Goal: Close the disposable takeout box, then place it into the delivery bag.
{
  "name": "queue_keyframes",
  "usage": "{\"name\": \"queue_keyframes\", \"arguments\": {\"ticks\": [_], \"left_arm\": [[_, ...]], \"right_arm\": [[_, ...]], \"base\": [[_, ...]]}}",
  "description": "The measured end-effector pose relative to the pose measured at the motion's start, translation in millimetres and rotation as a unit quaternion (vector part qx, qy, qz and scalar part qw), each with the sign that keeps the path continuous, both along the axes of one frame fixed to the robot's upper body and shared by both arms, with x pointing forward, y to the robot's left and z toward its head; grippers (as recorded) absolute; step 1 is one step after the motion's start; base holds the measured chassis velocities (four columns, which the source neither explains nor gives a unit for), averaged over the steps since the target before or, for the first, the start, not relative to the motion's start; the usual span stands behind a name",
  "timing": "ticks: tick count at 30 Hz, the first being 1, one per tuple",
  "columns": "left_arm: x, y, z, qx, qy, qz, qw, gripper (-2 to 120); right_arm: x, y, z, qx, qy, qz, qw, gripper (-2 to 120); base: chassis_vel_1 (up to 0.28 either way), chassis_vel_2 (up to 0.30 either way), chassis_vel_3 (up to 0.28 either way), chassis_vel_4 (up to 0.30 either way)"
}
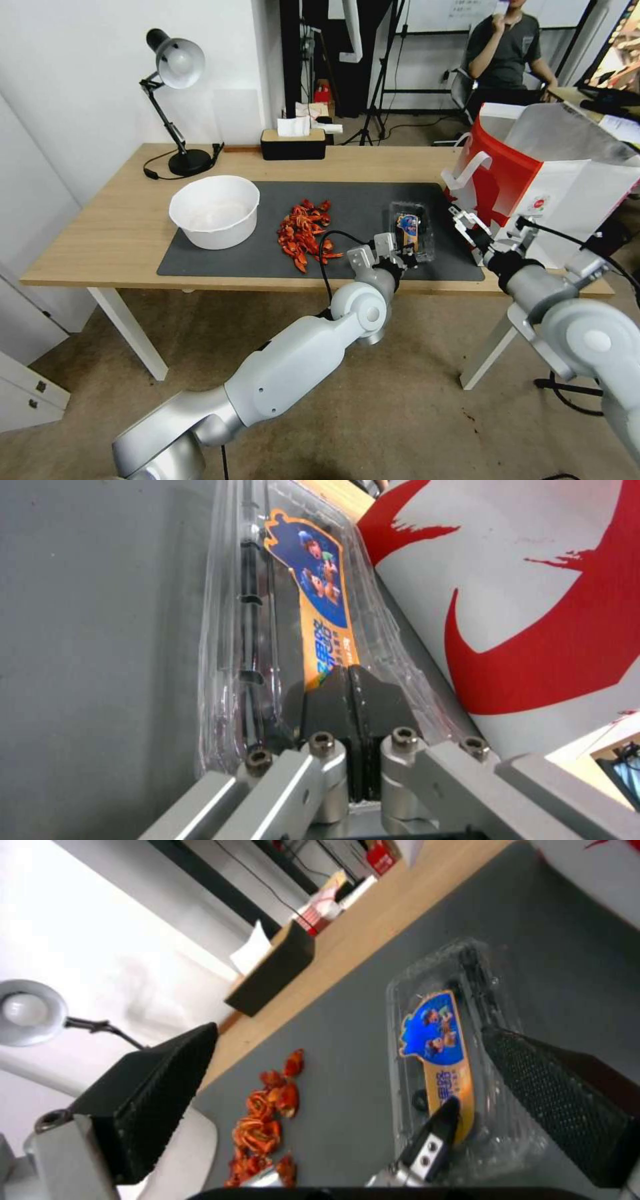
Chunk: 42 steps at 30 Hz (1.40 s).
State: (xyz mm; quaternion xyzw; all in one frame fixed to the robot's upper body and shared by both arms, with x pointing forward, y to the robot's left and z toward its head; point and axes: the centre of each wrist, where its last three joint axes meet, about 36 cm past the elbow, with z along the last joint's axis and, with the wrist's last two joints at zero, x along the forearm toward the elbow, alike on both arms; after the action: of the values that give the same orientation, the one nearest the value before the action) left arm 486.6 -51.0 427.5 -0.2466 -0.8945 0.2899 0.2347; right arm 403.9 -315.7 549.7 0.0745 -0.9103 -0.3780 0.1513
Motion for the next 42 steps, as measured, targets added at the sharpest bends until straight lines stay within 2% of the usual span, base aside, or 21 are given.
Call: {"name": "queue_keyframes", "arguments": {"ticks": [12, 22, 31, 42], "left_arm": [[-2, -1, -4, -0.002, 0.003, 0.003, 1.0, 0], [-3, -5, -3, -0.005, 0.003, 0.003, 1.0, 0], [-5, -4, -3, -0.005, 0.004, 0.005, 1.0, 0], [-9, -2, -3, -0.006, 0.006, 0.005, 0.9999, 0]], "right_arm": [[49, 7, -6, -0.058, 0.045, -0.025, 0.997, 100], [66, 15, -11, -0.094, 0.092, -0.027, 0.991, 100], [81, 23, -14, -0.153, 0.118, -0.011, 0.981, 100], [91, 20, -8, -0.194, 0.155, 0.023, 0.968, 100]], "base": [[0.0, 0.0, 0.0, 0.0], [0.0, 0.0, 0.0, 0.0], [0.0, 0.0, 0.0, 0.0], [0.0, 0.0, 0.0, 0.0]]}}
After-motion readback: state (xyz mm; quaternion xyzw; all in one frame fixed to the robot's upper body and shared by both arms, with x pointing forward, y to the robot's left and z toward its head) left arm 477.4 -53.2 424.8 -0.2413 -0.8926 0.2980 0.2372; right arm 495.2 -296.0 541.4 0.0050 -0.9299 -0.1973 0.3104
